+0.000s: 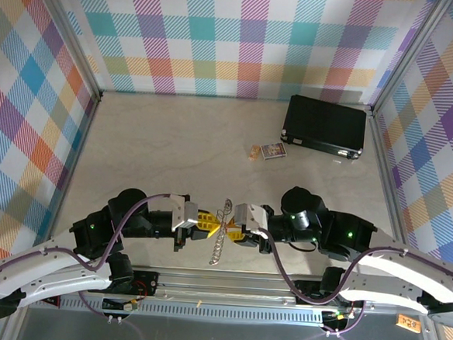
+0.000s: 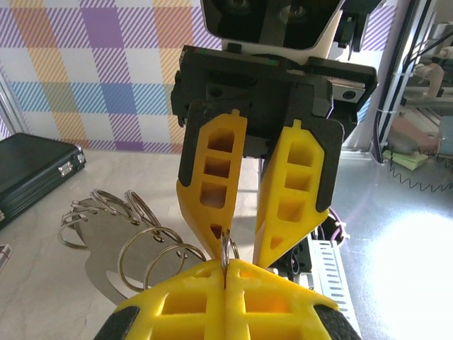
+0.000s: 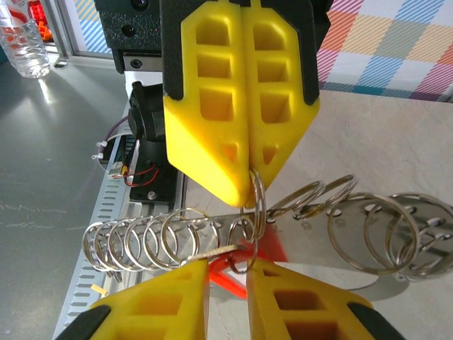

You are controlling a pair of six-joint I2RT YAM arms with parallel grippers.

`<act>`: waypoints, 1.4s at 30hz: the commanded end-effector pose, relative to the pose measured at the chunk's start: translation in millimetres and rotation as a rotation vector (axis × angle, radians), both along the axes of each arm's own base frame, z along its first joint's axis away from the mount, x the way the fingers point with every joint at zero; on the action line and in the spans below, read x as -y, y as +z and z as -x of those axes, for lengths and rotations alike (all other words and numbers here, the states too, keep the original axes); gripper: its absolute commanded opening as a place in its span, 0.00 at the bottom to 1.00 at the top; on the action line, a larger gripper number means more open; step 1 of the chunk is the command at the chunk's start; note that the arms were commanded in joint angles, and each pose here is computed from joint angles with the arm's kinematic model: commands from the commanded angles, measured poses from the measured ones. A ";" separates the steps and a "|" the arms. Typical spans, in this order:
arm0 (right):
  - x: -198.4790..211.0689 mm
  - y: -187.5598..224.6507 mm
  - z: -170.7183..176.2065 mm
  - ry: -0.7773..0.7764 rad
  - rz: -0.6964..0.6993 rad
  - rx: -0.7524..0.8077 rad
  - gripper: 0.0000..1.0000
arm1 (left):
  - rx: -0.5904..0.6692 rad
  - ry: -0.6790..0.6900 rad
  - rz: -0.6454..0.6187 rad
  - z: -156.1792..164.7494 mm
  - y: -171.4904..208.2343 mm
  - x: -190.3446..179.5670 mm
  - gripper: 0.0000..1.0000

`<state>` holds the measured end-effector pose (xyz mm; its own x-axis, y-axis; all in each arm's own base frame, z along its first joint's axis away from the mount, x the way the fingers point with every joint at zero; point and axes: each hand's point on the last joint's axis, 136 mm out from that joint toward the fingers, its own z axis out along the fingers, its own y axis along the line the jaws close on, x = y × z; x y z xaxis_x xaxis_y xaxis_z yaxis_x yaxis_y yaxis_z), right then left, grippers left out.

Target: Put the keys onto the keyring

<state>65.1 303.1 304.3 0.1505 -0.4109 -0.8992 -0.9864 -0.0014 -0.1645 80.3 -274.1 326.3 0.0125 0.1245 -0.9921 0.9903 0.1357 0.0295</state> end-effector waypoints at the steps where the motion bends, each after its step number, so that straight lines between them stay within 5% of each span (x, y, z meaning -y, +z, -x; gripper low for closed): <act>1: -1.4 7.0 5.6 0.018 -0.036 -0.008 0.21 | 0.025 -0.022 0.083 4.8 20.3 -1.4 0.00; 7: -2.1 12.7 7.5 0.028 -0.060 -0.008 0.19 | 0.023 -0.047 0.101 9.9 24.3 -2.5 0.00; 13: 2.7 19.0 10.6 0.032 -0.090 -0.009 0.31 | 0.022 -0.059 0.108 13.7 25.3 -5.3 0.00; 19: 4.4 26.2 12.5 0.038 -0.117 -0.006 0.32 | 0.020 -0.073 0.112 15.7 24.8 -4.4 0.00; 42: -6.2 25.7 8.9 0.043 -0.131 0.005 0.17 | 0.016 -0.102 0.119 21.1 25.9 -4.9 0.00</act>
<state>60.3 305.1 322.3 0.1570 -0.3251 -0.9326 -0.9863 -0.0030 -0.1650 64.5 -271.7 337.0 0.0147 0.0645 -0.9978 0.9980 0.0599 0.0185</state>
